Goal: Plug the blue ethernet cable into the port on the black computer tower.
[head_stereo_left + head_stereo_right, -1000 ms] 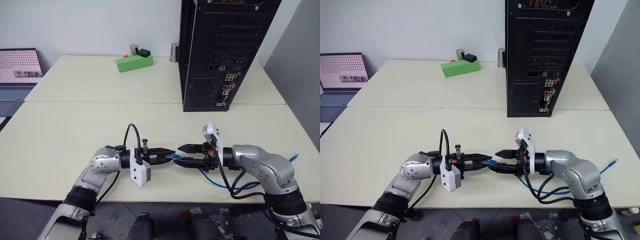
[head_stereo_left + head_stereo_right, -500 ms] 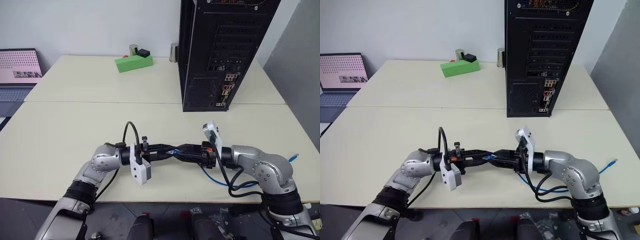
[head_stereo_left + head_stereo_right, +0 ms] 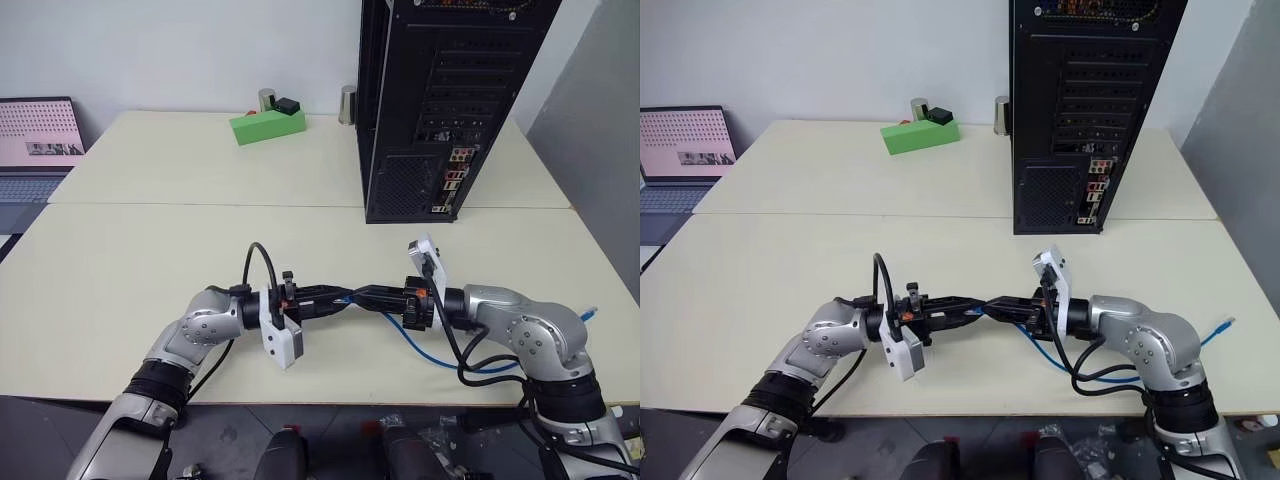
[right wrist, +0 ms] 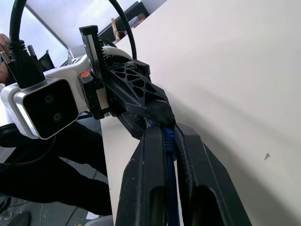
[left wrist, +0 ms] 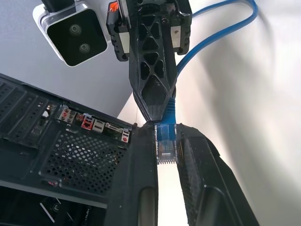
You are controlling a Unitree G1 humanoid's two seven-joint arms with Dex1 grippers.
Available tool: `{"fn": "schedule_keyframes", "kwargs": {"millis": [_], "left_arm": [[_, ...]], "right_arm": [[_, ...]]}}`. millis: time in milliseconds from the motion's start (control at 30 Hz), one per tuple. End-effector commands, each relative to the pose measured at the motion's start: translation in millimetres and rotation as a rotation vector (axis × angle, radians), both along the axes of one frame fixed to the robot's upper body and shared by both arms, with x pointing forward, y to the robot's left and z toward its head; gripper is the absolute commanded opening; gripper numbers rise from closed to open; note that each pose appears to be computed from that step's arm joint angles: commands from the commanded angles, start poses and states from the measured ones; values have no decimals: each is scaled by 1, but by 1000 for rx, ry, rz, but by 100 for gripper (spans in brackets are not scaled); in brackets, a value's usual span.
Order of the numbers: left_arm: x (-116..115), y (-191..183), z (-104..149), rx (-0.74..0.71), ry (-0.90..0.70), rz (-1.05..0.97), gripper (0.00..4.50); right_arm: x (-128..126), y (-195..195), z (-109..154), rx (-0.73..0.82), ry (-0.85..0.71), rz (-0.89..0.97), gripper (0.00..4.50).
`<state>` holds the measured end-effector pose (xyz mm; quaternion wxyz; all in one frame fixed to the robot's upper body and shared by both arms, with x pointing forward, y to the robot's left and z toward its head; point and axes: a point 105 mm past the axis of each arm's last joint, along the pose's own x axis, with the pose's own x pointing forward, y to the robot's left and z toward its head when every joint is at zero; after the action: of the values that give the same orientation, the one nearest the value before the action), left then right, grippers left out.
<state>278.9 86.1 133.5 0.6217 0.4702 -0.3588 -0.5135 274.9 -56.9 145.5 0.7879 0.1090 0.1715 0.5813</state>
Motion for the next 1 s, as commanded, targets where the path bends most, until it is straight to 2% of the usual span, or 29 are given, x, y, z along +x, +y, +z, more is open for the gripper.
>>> {"fn": "schedule_keyframes", "kwargs": {"millis": [33,100,167,200,300,367,433,733,767,1000], "left_arm": [[0,0,7,-14,-31,0,32],[1,0,6,-13,-31,0,32],[1,-1,6,-12,-31,0,32],[1,-1,6,-12,-31,-1,32],[1,-1,6,-12,-33,-3,32],[1,-1,6,-13,-35,-5,32],[1,-2,7,-13,-37,-8,32],[1,-2,7,-12,-45,-10,32],[1,-2,7,-11,-46,-10,32],[1,-2,7,-17,-49,-8,32]], "right_arm": [[-2,2,10,23,-25,19,0],[-2,0,10,22,-17,16,0],[-1,-2,9,16,-15,14,68],[-2,-3,8,15,-13,15,71],[-1,-5,7,15,0,4,143],[-1,-6,6,15,14,3,178],[-2,-8,4,14,32,10,182],[-5,-6,8,54,53,20,182],[-5,-6,8,57,53,21,146],[-5,-5,10,64,60,26,9]]}}
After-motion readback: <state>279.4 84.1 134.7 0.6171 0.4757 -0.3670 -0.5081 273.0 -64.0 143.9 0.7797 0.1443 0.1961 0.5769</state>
